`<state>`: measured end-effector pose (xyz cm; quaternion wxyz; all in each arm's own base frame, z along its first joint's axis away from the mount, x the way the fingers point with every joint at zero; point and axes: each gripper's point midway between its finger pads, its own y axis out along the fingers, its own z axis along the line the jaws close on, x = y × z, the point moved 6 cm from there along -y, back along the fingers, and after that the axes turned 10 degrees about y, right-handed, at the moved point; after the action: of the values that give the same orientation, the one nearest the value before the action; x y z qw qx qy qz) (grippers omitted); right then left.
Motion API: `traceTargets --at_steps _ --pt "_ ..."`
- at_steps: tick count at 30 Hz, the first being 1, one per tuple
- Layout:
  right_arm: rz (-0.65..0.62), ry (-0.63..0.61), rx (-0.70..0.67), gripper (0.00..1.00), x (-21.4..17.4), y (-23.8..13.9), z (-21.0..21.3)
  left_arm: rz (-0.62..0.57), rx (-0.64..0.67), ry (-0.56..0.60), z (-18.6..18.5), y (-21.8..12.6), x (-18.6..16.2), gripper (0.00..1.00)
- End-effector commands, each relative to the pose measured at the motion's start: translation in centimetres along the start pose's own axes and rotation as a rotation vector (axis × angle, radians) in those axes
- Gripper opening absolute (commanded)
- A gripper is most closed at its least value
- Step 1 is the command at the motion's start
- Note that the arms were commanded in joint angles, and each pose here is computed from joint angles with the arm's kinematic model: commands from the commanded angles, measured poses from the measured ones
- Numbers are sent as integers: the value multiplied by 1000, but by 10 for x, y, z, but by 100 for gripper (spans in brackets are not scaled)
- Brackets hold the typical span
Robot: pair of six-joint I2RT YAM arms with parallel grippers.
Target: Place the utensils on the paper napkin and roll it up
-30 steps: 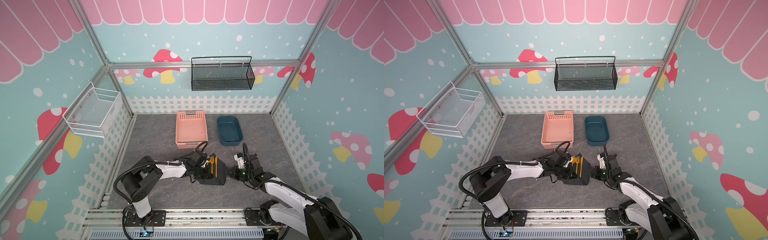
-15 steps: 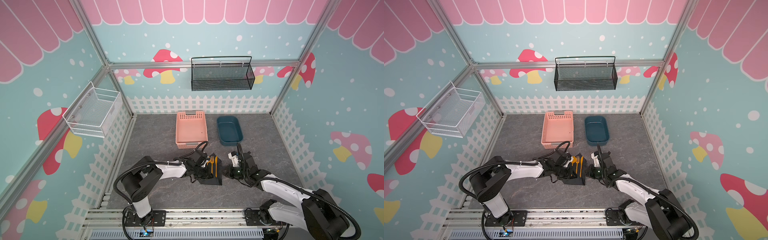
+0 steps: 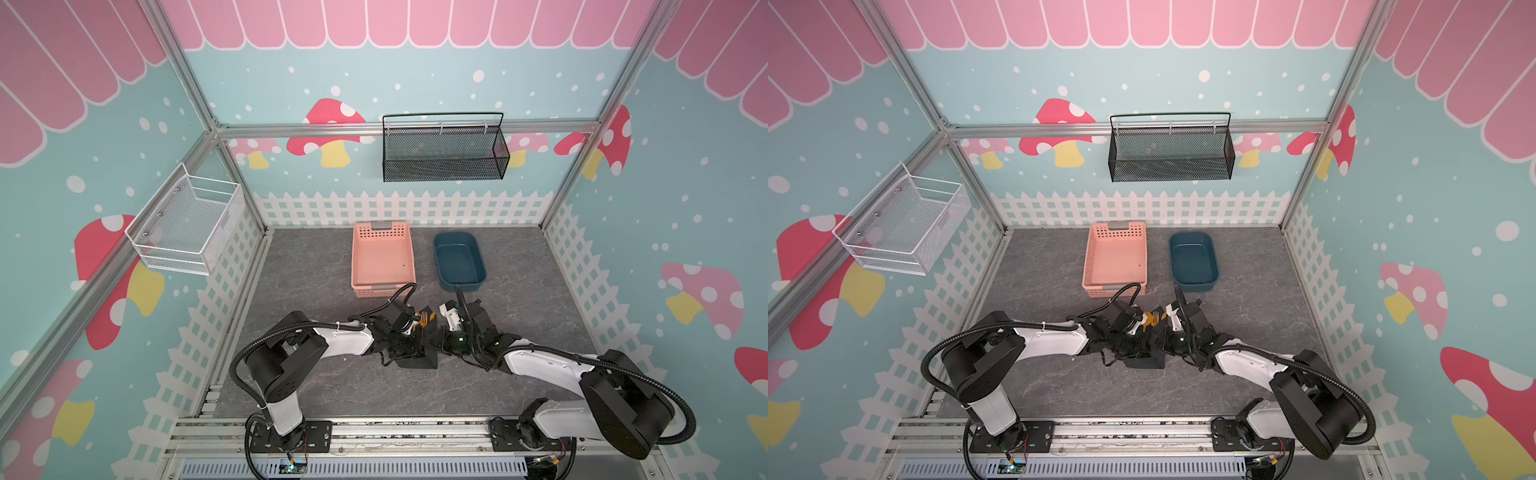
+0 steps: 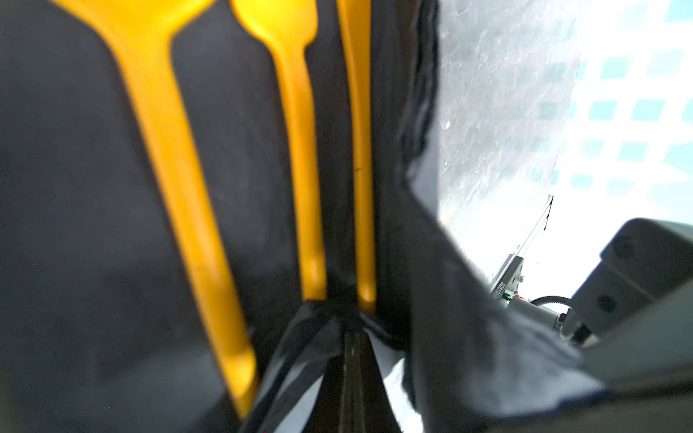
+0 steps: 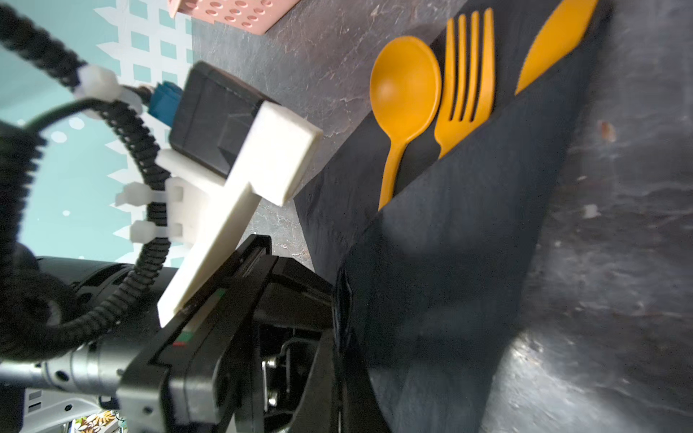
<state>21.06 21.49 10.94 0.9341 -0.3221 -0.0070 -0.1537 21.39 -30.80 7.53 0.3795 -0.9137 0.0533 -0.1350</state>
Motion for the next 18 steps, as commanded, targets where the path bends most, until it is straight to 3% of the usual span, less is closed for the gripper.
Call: traceTargets --at_steps 1,9,18 --pt "-29 13 21 1 5 4 7 -9 -12 -2 -4 1 2 2" --pt "-30 19 -3 1 4 7 -1 -48 8 23 -12 -17 5 4" --pt "-24 11 2 1 7 12 1 -48 155 64 0 -46 -7 6"
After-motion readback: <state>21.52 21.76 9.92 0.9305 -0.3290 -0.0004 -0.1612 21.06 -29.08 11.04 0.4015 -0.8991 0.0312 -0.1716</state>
